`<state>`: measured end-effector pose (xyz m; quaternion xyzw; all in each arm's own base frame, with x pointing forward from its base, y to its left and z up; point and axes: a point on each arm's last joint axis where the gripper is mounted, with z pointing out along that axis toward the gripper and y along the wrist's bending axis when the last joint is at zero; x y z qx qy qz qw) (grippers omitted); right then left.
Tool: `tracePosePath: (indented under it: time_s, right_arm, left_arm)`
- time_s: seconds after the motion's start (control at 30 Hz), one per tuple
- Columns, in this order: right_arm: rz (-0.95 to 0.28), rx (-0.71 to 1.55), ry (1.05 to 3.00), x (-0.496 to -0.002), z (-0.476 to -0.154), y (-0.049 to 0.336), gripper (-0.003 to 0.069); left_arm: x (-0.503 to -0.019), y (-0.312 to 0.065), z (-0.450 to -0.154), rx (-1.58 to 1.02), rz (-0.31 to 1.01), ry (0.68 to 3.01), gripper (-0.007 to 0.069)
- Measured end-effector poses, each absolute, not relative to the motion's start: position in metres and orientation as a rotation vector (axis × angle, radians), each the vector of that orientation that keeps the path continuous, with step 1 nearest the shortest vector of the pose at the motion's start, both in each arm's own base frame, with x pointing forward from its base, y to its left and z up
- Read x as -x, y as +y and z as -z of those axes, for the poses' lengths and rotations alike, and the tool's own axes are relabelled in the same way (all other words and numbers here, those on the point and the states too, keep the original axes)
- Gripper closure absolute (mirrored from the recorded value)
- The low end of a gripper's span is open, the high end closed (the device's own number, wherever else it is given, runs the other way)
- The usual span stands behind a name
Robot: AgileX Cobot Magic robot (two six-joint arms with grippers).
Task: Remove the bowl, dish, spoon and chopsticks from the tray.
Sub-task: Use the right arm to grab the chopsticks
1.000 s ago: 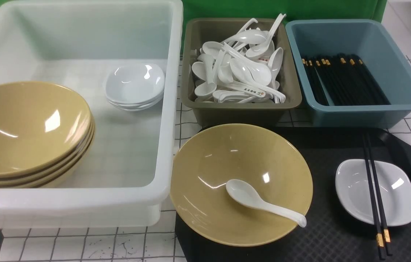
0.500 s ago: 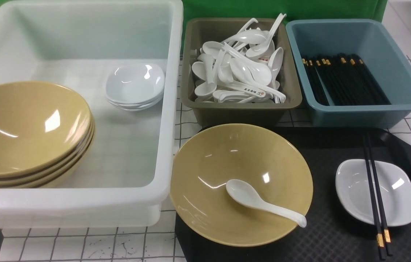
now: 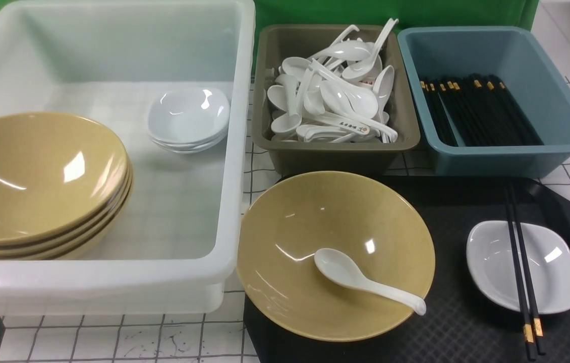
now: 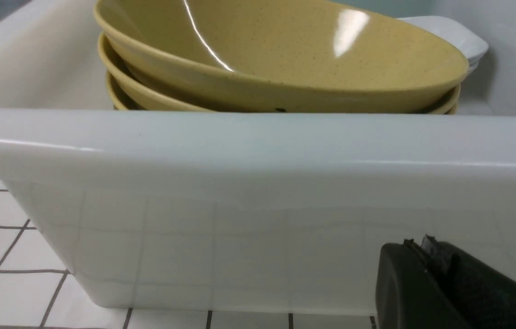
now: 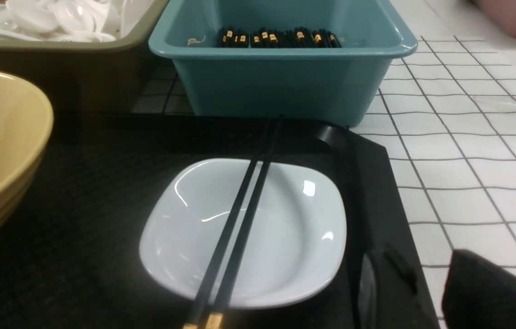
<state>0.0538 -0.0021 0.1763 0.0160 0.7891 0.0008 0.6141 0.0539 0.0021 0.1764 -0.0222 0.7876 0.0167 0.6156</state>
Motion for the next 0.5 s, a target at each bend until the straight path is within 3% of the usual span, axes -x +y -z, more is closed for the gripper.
tracePosePath:
  time_s: [0.5]
  right_arm:
    - [-0.002,-0.037,1.814,-0.0539,-0.1767,-0.0021,0.0421]
  left_arm:
    - [-0.0539,0.0021,-0.1764,0.051,-0.038,1.814,0.0631]
